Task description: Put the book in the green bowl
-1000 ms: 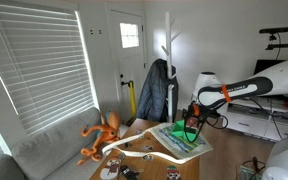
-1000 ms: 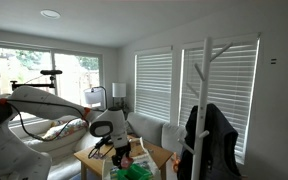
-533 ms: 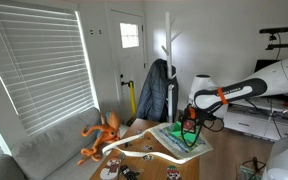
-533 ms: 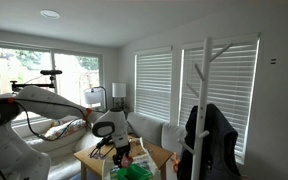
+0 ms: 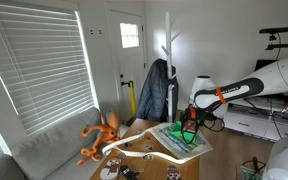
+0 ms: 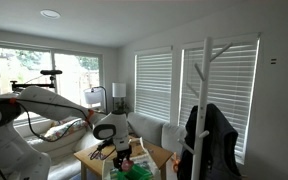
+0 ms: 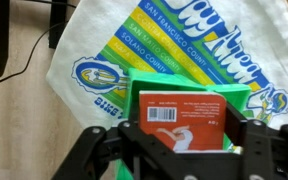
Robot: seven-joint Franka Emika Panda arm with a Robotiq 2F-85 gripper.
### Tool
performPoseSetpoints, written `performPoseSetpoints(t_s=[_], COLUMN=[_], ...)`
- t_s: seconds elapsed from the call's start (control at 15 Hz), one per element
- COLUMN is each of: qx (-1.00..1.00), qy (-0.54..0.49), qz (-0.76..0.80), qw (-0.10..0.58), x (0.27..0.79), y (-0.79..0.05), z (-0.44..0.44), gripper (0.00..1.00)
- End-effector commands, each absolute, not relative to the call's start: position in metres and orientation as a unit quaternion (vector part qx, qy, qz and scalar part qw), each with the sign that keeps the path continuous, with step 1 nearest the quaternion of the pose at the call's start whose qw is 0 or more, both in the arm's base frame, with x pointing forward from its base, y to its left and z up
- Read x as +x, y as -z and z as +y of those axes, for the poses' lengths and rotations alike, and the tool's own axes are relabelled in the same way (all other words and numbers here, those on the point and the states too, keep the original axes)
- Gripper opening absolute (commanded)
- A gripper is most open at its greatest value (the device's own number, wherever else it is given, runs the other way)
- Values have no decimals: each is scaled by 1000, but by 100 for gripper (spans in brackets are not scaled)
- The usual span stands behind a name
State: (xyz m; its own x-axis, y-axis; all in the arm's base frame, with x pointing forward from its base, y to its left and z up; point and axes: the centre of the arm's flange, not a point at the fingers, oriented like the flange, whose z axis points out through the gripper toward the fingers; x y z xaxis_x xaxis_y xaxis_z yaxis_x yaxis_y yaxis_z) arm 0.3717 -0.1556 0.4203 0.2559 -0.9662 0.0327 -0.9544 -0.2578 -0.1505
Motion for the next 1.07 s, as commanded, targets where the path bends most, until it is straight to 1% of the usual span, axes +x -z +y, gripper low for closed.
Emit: performPoseSetpoints(t_s=[0.0,0.07,0.13,0.2,0.27,0.47,0.67,0.87,0.93,1.0], qx=[-780,-778,-777,-777,-776,-775,-792,-846,-824,-833], qy=[59,59,58,58,59,67,104,129,115,122], qz=[620,622,623,624,624,624,591,511,549,533], qw=[61,63,64,65,67,75,108,84,84,84], x=[374,374,373,372,372,369,362,362,371,371], y=[-423,-424,-424,-425,-426,-433,-454,-488,-465,-474], z=[-159,-160,-160,-161,-161,-161,-150,-105,-133,-121], gripper=[53,53,95,95,100,100,100,100,100,100])
